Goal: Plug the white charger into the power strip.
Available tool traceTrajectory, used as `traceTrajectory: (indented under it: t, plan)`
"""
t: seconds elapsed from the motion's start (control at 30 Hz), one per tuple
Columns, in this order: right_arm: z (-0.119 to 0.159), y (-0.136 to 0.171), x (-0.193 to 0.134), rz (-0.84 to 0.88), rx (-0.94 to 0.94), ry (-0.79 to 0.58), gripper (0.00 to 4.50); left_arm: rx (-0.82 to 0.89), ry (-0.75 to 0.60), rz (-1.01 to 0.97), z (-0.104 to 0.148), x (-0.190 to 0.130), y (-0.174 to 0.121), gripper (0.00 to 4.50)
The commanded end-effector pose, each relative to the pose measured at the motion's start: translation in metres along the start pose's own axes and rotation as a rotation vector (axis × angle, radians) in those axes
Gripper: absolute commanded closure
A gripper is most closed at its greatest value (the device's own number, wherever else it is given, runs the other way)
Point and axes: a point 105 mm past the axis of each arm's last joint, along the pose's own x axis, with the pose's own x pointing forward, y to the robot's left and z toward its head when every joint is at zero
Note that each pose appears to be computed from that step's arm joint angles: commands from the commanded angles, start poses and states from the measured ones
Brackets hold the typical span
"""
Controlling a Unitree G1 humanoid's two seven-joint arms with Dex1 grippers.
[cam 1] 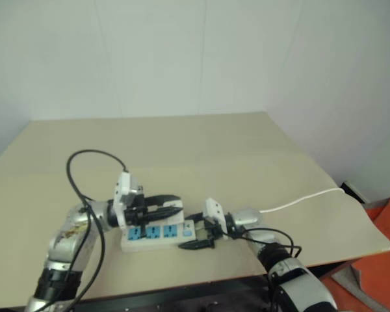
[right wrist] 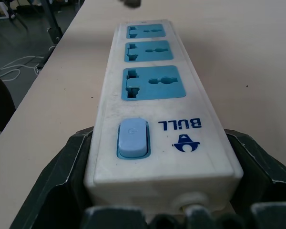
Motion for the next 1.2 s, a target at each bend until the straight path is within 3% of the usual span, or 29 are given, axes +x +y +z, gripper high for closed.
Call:
traceTrajectory:
  t: [0.03, 0.7, 1.2]
  plan:
    - [-0.008, 0.006, 0.006, 0.031, 0.02, 0.033, 1.09, 0.019, -0.001, -0.032, -0.001, -0.001, -0.004, 3.47]
    - [-0.009, 0.006, 0.003, 0.029, 0.027, 0.041, 1.09, 0.129, 0.02, -0.118, -0.028, -0.008, 0.0, 3.47]
    - [-0.01, 0.006, 0.001, 0.024, 0.036, 0.044, 1.09, 0.169, 0.001, -0.13, -0.032, -0.009, 0.003, 3.47]
